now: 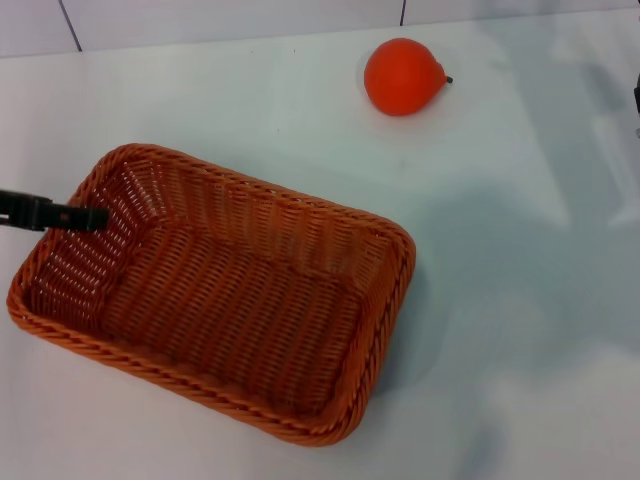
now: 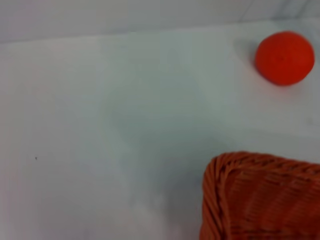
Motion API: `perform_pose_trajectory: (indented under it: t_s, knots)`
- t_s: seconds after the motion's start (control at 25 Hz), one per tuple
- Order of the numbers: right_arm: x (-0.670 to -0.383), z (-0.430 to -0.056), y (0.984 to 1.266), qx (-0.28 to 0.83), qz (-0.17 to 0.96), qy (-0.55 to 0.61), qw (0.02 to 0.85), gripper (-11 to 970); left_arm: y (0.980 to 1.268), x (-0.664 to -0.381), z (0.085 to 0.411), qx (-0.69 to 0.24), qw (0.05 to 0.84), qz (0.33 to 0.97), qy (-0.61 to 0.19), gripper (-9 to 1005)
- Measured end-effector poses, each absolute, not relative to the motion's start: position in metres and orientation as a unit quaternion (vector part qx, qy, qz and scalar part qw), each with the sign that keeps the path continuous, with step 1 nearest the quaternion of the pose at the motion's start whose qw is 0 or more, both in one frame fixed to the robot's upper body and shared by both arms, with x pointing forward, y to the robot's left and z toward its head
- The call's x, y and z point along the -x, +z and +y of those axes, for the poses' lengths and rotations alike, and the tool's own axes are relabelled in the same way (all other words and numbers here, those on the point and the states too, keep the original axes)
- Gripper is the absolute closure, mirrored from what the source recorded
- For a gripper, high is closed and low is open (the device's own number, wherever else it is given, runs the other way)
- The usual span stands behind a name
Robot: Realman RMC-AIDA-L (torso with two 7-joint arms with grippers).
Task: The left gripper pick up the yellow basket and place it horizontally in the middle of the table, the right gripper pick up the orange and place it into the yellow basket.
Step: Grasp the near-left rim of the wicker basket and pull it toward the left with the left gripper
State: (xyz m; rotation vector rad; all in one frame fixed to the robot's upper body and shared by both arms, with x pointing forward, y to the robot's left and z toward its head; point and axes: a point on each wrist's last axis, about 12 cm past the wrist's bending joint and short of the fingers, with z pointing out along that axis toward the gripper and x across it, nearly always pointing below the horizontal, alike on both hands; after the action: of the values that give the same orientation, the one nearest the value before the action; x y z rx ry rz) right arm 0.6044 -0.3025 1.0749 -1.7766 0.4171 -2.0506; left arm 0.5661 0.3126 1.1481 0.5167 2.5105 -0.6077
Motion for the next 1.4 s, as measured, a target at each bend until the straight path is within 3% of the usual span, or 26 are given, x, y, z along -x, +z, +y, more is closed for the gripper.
perform_pose_trajectory:
  t_s: [0.44,0.88,1.2,1.4]
  knots:
    - [-0.604,-0.303,1.074,0.636,0.151,-0.731,0.195,44,1.138,-0.572,0.298,-0.212,0.224,0.934,-0.181,199]
    - [-0.603,-0.305,1.073,0.636,0.156,-0.731,0.194,44,1.138,-0.572,0.299,-0.208,0.223,0.934,-0.185,420]
    - [-0.603,-0.305,1.073,0.637,0.157,-0.730,0.194,43,1.140,-0.571,0.301,-0.191,0.233,0.931,-0.203,841]
    - [-0.604,-0.306,1.073,0.638,0.160,-0.729,0.191,43,1.149,-0.569,0.312,-0.146,0.275,0.912,-0.266,841]
